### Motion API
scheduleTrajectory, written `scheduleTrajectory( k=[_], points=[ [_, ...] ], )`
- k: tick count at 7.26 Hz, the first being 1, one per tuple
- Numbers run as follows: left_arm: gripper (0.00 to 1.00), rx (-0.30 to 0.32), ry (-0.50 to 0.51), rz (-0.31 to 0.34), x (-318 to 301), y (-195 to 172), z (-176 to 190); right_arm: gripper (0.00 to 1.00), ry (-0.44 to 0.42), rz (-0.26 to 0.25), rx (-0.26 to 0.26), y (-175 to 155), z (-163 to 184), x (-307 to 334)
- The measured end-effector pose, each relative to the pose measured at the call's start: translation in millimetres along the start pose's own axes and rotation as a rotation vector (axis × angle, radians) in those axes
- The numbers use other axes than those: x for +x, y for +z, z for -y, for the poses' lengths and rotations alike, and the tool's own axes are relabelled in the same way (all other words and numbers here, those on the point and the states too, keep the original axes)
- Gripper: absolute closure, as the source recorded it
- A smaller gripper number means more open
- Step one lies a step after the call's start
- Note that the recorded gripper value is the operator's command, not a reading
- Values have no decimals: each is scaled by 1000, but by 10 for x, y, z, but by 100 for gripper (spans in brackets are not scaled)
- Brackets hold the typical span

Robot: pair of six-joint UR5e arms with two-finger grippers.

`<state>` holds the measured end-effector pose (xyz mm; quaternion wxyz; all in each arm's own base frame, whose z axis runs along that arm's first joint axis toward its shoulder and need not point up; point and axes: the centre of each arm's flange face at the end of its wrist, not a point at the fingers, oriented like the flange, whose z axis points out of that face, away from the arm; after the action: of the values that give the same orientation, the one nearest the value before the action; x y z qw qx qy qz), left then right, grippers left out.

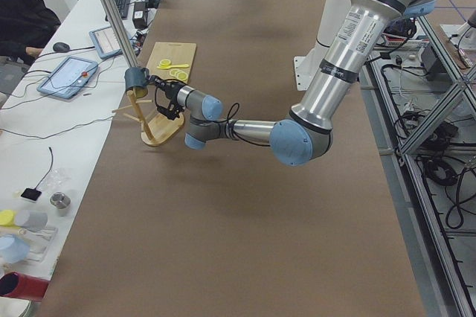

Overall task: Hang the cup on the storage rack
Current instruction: 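Lower the mug handle onto the peg and open the left gripper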

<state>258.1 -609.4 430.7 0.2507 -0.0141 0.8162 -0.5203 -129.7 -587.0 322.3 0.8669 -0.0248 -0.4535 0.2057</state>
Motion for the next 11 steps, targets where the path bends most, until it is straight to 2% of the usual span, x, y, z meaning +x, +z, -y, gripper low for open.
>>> scheduleTrajectory(
  k=[6,7,8,11],
  points=[
    [100,-3,-4,0,-31,-144,106,0,-1,0,-1,1,-10,-10],
    [9,-4,-3,4,-37,-151,110,0,-1,0,-2,6,-12,-13],
    [2,-6,-2,10,-45,-154,113,0,0,-1,-2,8,-10,-12],
    [2,-7,-1,16,-55,-158,123,0,0,-1,-3,12,-11,-13]
  ],
)
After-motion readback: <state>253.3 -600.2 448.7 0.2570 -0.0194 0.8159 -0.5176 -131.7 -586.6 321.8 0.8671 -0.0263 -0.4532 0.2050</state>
